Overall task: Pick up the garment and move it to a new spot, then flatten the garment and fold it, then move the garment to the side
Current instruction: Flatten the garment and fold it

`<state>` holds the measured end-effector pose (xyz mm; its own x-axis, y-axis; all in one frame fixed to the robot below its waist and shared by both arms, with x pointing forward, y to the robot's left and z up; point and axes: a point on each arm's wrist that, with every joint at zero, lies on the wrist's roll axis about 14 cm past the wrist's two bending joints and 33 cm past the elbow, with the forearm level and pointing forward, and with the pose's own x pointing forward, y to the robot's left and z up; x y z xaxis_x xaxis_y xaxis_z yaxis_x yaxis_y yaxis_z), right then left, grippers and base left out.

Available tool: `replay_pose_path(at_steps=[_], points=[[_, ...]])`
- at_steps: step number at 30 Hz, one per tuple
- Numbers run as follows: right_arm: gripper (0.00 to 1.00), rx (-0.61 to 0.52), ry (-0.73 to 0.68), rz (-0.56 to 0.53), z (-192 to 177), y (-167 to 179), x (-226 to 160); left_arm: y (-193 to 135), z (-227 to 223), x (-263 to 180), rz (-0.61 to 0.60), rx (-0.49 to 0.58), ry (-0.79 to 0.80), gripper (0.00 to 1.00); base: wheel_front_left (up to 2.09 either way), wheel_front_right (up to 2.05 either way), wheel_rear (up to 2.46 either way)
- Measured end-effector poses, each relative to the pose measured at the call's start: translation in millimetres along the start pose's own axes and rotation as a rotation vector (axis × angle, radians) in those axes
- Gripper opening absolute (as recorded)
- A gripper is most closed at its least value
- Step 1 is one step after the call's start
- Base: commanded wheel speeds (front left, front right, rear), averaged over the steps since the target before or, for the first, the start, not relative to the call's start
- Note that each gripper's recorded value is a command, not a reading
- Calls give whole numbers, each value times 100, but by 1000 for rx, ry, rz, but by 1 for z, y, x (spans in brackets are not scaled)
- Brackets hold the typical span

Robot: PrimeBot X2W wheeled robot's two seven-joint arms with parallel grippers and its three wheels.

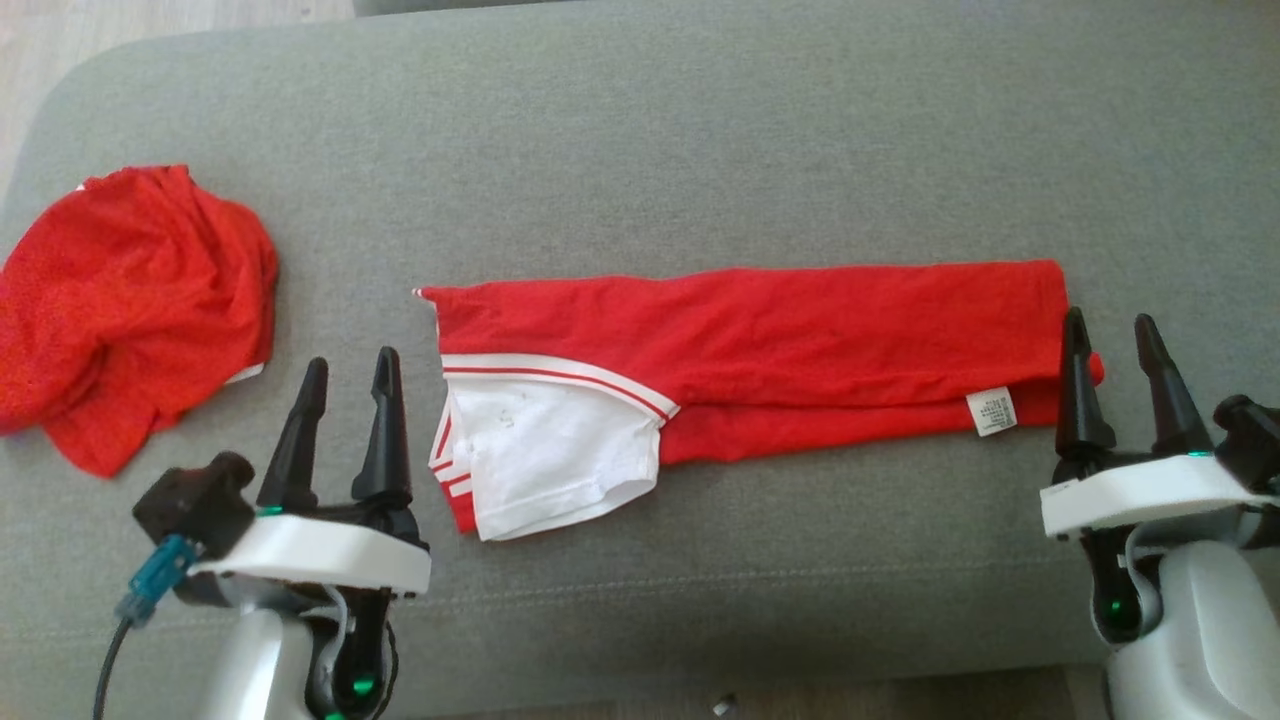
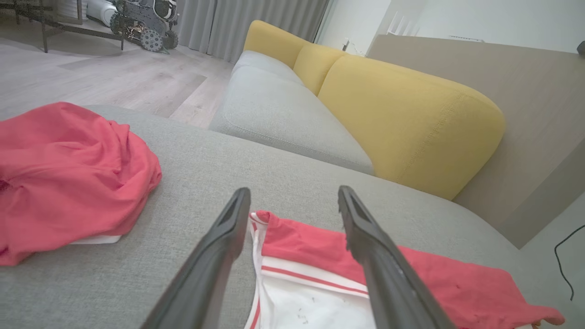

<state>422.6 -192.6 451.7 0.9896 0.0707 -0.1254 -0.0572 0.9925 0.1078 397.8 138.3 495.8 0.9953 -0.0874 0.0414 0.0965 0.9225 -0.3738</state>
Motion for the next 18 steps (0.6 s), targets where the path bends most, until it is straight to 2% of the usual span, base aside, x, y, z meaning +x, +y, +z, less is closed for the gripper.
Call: replay_pose_path(at_steps=[7,12,18], points=[[100,16,53,-41,-9,-9,-1,7,-2,-1,3,36,4,100,0,0,0],[100,89,167,-123,-39,-27,-5,12,-4,-1,9,40,9,100,0,0,0],[100,124,218,-164,-49,-36,18,20,-15,4,32,28,37,100,0,0,0]])
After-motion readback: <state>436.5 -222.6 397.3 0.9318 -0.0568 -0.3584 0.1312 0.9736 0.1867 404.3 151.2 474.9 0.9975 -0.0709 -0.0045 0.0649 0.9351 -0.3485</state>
